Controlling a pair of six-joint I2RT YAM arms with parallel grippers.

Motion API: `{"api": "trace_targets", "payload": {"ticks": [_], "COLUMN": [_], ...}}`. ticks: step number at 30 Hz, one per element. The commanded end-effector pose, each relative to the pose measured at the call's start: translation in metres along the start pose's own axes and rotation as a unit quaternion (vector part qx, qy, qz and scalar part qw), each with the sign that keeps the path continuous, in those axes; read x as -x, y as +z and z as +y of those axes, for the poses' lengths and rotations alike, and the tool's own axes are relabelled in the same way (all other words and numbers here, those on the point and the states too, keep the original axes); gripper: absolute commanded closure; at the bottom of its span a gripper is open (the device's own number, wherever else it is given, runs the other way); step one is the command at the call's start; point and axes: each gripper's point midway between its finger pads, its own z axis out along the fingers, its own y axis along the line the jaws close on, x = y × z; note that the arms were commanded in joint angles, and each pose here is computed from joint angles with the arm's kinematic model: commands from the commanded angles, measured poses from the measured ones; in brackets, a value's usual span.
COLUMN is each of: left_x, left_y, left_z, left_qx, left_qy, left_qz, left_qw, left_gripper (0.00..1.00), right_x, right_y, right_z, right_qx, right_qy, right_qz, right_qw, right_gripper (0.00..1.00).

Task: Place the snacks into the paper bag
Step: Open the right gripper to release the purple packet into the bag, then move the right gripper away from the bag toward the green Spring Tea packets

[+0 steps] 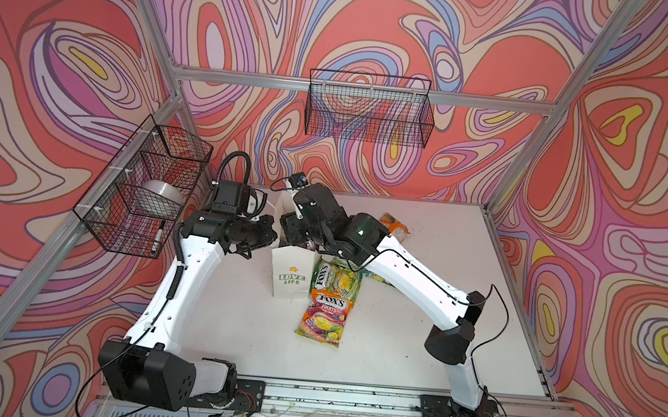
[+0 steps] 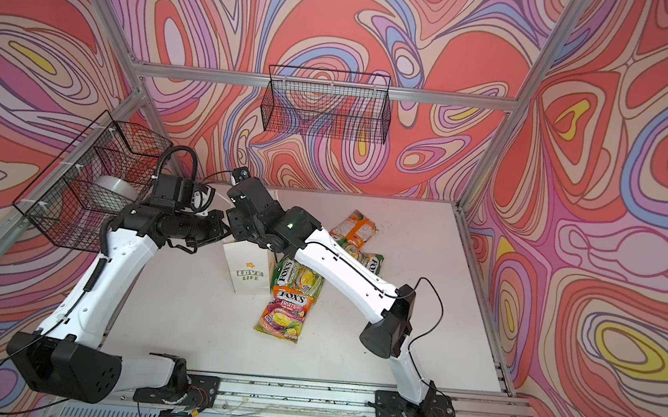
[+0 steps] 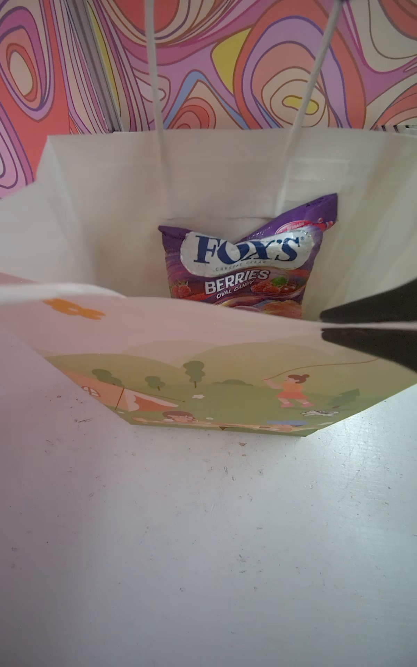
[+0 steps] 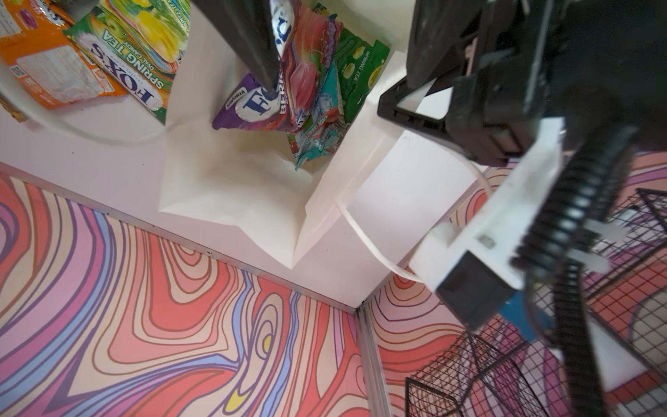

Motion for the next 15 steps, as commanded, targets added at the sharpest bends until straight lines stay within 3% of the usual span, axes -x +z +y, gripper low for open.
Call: {"api": "trace_targets", "payload": {"ticks": [1, 8, 15], "left_x": [0.003, 0.003, 0.004], "left_y": [-0.006, -0.006, -0.007], "left_z": [-0.004, -0.003, -0.002], "left_qx": [-0.010, -0.008, -0.005], "left_qy": [0.002, 0.001, 0.002], "left_qz": [-0.013, -0.013, -0.014], "left_qw": [1.000, 1.000, 1.000], "left_gripper": [1.00, 1.00, 1.00], "right_x": [0.035, 0.049, 0.039], "right_y": [-0.045, -0.091, -0.126], "right_z": [0.010, 0.003, -0.026], "right_qx": [0.037, 0.047, 0.002], "right_qy": [0.008, 0.013, 0.015], "right_qz": [-0.053, -0.084, -0.093], "right_qw": [0.998, 0.995, 0.996], "right_gripper": [0.32, 0.17, 0.09]}}
